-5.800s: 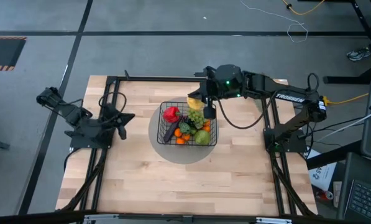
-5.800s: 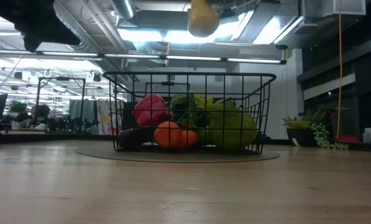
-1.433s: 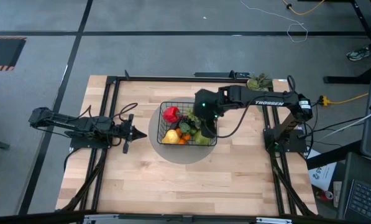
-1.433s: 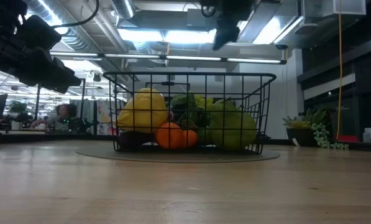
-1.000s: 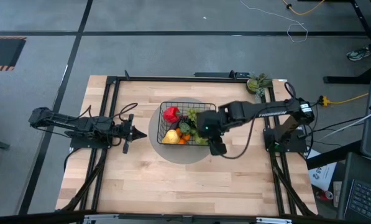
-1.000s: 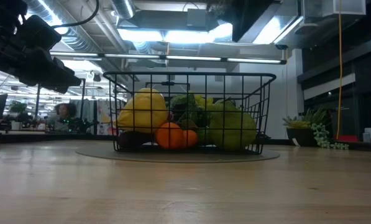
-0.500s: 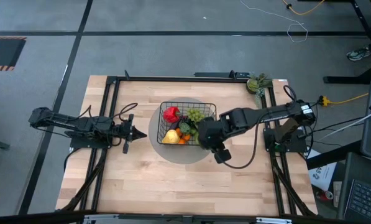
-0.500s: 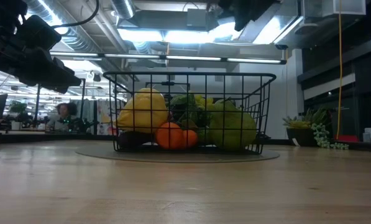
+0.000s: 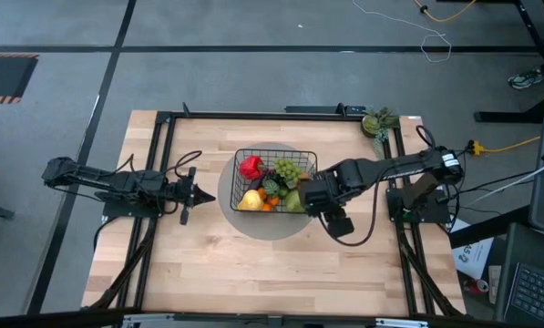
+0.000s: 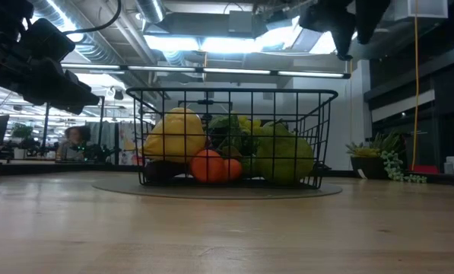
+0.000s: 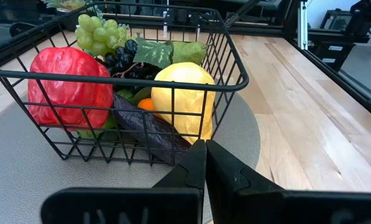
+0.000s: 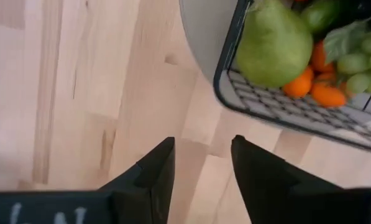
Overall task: Build produce basket
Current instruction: Return to Home Position
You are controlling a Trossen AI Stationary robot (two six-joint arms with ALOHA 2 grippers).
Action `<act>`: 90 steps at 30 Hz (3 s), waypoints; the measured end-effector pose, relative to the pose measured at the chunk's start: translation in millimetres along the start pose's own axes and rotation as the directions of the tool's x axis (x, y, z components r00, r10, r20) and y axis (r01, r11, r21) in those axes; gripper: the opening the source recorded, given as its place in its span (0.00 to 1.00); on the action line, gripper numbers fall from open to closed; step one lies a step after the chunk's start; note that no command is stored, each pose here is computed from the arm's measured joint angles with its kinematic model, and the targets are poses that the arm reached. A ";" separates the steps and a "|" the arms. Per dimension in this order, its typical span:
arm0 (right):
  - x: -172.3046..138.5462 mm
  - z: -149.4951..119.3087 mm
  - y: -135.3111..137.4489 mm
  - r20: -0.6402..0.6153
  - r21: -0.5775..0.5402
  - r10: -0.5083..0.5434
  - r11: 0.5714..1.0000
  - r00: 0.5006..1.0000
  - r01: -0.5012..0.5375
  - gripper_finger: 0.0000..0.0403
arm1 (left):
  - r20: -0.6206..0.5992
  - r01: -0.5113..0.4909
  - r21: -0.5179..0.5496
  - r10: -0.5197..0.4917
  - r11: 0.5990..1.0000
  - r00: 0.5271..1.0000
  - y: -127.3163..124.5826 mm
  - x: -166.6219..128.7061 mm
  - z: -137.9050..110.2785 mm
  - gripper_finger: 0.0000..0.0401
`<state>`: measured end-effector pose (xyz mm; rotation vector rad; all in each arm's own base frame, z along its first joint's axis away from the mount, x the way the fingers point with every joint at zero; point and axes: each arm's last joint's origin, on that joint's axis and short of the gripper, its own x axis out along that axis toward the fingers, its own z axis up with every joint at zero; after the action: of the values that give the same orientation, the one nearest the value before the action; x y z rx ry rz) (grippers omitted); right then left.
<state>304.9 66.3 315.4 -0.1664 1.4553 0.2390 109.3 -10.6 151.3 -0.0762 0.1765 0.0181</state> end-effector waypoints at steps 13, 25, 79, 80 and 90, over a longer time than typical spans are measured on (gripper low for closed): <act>60.0 -70.8 51.9 -0.161 0.215 0.029 0.976 0.987 0.006 0.39 | 0.000 0.000 0.000 0.000 1.000 1.000 0.0 0.0 0.0 0.00; 52.6 -132.0 84.7 0.373 0.200 -0.163 0.975 0.913 0.092 0.39 | 0.000 0.000 0.000 0.000 1.000 1.000 0.0 0.0 0.0 0.00; 124.1 -214.8 4.4 0.874 0.468 -0.477 0.878 0.098 0.097 0.39 | 0.000 0.000 0.000 0.000 1.000 1.000 0.0 0.0 0.0 0.00; 123.7 -215.1 3.2 0.869 0.478 -0.486 0.873 0.094 0.096 0.39 | 0.000 0.000 0.000 0.000 1.000 1.000 0.0 0.0 0.0 0.00; 123.6 -229.8 -12.1 0.803 0.579 -0.589 0.808 0.090 0.110 0.39 | 0.000 0.000 0.000 0.000 1.000 1.000 0.0 0.0 0.0 0.00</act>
<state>99.5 3.3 166.8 -0.0153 0.0235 -0.3647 109.3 -10.7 151.3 -0.0761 0.1766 0.0178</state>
